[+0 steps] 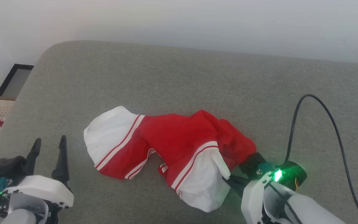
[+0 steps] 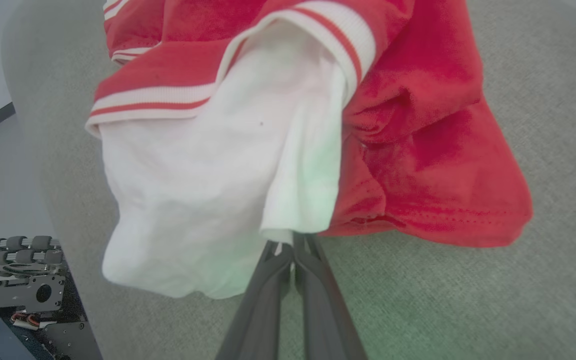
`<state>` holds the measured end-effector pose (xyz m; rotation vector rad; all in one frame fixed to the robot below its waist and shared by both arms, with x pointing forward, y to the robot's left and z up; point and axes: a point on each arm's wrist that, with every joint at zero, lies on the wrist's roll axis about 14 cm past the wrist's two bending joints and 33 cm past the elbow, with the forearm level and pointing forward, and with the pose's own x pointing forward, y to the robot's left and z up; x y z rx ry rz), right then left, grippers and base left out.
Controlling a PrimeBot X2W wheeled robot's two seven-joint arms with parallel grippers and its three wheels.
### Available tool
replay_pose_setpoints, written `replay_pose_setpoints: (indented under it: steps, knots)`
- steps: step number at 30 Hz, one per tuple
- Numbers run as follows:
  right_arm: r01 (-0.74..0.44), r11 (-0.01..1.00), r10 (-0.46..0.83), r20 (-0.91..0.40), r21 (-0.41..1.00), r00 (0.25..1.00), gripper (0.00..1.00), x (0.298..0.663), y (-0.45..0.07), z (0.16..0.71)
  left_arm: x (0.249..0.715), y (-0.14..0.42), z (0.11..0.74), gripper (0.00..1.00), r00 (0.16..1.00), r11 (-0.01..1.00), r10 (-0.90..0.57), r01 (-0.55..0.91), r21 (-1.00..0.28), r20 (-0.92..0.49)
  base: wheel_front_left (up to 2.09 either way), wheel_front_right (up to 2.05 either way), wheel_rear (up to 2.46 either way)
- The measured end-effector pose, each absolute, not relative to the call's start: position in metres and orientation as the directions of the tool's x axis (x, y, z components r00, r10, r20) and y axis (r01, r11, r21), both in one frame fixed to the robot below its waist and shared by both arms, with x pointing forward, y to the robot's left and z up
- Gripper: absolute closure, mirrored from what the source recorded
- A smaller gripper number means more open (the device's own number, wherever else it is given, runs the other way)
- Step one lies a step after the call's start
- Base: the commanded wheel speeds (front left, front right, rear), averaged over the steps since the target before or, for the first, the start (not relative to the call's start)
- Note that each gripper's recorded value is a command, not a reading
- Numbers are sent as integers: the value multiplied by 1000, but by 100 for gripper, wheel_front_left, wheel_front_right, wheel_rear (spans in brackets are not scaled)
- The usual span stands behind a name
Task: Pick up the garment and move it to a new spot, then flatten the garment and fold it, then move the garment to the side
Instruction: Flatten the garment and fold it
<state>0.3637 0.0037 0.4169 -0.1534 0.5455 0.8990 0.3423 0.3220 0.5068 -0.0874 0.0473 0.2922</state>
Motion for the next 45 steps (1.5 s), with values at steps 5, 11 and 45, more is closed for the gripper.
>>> replay_pose_setpoints:
  steps: [5, 11, 45]
  knots:
    - [-763, 640, 691, -498, 86, 523, 100, 372, -2, 421, 344, 324, 504, 0, 956, 953, 288, -293, -80, -62, 0, 0, 0]
    - [-719, 693, 652, -473, 55, 593, 100, 391, -25, 433, 349, 322, 506, 0, 961, 958, 273, -276, -79, -52, 0, 0, 0]
    - [-318, 947, 204, -671, -50, 713, 56, 444, -216, 398, 403, 274, 484, 0, 989, 993, 98, -104, -48, -107, 0, 0, 0]
